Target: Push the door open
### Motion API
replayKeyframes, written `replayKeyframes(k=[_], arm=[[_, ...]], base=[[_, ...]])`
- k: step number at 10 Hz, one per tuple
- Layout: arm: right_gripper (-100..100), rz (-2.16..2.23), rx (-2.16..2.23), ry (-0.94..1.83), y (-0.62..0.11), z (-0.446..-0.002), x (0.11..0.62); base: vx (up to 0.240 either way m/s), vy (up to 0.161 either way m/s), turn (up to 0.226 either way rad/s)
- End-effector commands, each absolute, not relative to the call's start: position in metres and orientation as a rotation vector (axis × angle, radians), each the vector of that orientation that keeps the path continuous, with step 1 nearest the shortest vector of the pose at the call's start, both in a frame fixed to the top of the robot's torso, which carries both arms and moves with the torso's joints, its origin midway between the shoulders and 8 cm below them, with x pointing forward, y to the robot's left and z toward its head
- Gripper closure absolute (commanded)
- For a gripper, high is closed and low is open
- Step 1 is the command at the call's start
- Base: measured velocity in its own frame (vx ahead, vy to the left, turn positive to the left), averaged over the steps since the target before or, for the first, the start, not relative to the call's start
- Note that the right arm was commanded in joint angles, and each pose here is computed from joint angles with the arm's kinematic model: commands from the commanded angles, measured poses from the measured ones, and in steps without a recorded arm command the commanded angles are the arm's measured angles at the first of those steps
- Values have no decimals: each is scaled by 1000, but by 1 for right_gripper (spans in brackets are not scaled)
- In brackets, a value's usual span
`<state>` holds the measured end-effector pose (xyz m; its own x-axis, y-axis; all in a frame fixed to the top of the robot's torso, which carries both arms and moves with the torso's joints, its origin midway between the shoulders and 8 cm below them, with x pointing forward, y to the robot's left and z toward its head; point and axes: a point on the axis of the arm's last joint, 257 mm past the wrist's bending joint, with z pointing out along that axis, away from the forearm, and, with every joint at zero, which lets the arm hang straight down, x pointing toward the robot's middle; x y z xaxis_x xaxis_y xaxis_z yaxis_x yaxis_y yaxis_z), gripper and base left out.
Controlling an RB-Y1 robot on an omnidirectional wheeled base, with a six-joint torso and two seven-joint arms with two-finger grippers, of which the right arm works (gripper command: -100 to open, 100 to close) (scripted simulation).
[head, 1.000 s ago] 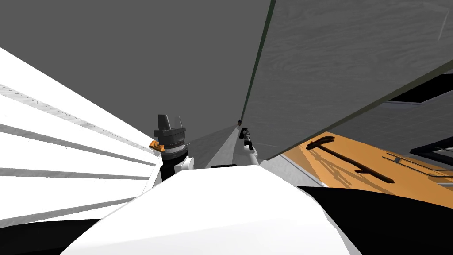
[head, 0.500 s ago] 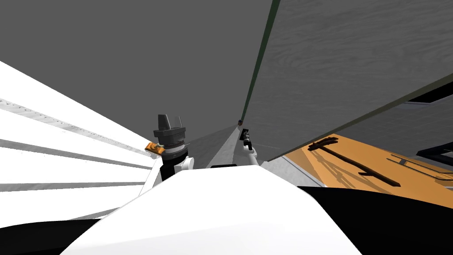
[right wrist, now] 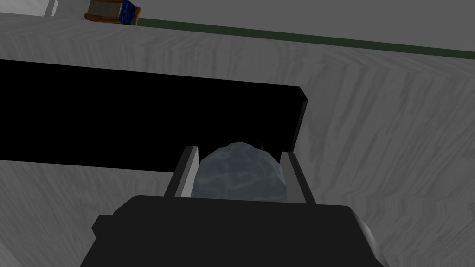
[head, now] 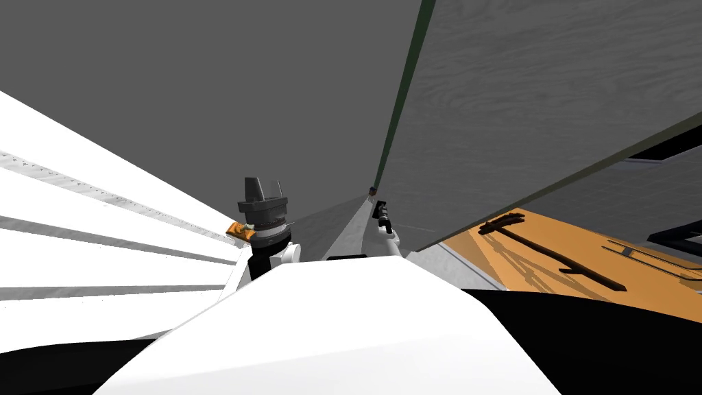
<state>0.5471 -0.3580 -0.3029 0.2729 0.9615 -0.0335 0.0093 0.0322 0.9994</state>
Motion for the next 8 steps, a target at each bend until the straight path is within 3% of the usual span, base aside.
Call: replayKeyframes(k=[1, 5, 8], arm=[[100, 959, 1290, 999, -376, -291, 548], [100, 929, 1301, 972, -398, -288, 543], [100, 906, 1330, 936, -413, -289, 536]], base=[[180, 54, -48], [135, 27, -22], [211, 55, -58]])
